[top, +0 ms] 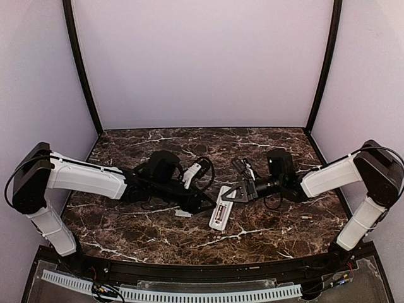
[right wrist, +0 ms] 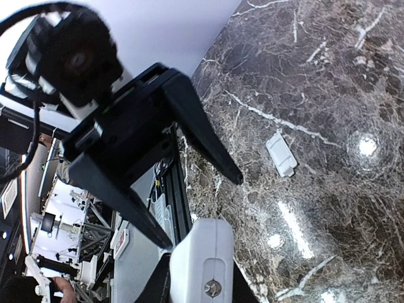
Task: Load the batteries into the remote control
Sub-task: Press the battery in the battery compartment, then pass from the right arm to the left
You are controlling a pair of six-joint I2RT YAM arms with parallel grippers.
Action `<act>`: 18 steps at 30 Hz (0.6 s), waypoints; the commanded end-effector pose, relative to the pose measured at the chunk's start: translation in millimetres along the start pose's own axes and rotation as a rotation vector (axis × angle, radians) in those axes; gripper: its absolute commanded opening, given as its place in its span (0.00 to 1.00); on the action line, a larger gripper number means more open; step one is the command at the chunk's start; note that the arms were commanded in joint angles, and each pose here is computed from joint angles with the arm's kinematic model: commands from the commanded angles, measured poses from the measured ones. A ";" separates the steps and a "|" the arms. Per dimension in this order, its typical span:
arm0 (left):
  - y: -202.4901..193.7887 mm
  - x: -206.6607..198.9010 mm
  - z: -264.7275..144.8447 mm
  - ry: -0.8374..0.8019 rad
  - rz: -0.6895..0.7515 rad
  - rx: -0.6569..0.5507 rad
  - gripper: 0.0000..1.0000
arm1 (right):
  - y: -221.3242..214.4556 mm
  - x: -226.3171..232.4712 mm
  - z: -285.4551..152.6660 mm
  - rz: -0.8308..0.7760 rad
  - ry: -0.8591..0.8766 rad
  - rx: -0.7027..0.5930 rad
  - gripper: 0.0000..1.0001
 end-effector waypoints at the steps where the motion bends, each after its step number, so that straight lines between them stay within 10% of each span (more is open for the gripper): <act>1: 20.1 -31.4 -21.0 -0.269 -0.056 -0.045 0.59 | 9.8 27.3 -7.5 -0.151 0.089 -0.015 0.00; 18: 5.5 -44.2 -10.1 -0.427 -0.107 0.052 0.41 | 25.5 48.3 -9.7 -0.240 0.128 -0.026 0.00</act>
Point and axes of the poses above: each gripper's point midway between its finger pads, its own z axis out along the fingers, its own x axis along the line the jaws close on, y = z × x, the point moved 2 cm from there along -z, back along the fingers, and after that the axes turned 11 degrees about -z, right-handed, at the moved point
